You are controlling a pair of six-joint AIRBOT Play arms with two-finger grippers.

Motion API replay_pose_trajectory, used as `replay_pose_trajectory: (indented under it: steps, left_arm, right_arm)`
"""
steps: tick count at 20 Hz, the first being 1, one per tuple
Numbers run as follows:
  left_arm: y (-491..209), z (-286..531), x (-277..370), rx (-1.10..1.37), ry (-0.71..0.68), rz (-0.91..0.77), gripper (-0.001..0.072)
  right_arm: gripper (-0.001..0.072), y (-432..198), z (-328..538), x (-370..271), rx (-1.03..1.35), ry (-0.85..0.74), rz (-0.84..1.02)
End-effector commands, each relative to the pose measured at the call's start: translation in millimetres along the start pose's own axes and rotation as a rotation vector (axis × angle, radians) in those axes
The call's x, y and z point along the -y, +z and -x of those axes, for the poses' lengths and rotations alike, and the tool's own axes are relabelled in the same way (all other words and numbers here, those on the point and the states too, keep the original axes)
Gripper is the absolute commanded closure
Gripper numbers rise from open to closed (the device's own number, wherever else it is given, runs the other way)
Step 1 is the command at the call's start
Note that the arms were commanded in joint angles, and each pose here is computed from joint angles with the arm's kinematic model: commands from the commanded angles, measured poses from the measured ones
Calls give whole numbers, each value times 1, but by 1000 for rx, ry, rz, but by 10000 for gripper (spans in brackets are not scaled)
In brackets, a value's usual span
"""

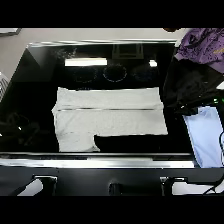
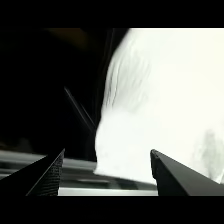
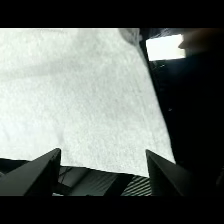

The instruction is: Fold the clothes and pants, and hang the long-sleeved shirts on hangers.

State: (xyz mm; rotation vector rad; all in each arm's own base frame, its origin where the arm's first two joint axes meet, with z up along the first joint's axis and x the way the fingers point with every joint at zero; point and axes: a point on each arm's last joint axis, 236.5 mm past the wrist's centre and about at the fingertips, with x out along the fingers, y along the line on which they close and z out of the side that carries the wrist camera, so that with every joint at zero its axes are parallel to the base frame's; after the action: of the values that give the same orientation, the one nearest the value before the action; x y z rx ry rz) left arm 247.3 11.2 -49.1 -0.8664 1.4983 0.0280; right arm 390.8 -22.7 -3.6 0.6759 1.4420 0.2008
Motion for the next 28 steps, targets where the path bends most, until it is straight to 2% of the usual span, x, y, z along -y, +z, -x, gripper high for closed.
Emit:
replay_pose_trajectory:
  steps: [1,6,14,19,20,21,22,23,24,25,27,28]
  left_arm:
    - [-47,-39,-9,-44,-67,73,92]
    - [-63,-55,1,-75,-155,76,92]
    - [-67,-66,1,-64,-172,99,93]
    - [-73,-80,15,-76,-172,52,112]
    - [-72,-83,15,-74,-164,42,141]
    - [-72,-85,16,-71,-158,32,334]
    - [-73,-85,17,-71,-156,26,484]
    - [-73,-85,17,-72,-156,25,583]
    - [-73,-85,17,-74,-156,24,629]
    - [-73,-85,17,-74,-156,24,630]
    - [-74,-85,17,-77,-157,22,687]
    - [-75,-85,17,-80,-158,20,687]
  right_arm:
    - [126,-11,-8,-7,-8,61,-2]
    - [127,-8,-8,-10,2,74,-4]
    - [127,-8,-8,-11,2,78,-5]
    - [128,-8,-8,-12,3,81,-5]
    - [128,-9,-8,-12,1,82,-5]
    - [128,-9,-8,-12,-1,82,-5]
    - [128,-11,-8,-12,-7,82,-5]
    - [128,-13,-7,-12,-18,84,0]
    - [128,-16,-7,-10,-29,75,3]
    - [129,-19,-6,-6,-38,53,8]
    - [136,-24,-1,9,-45,-23,24]
    - [173,-28,0,18,-54,-65,23]
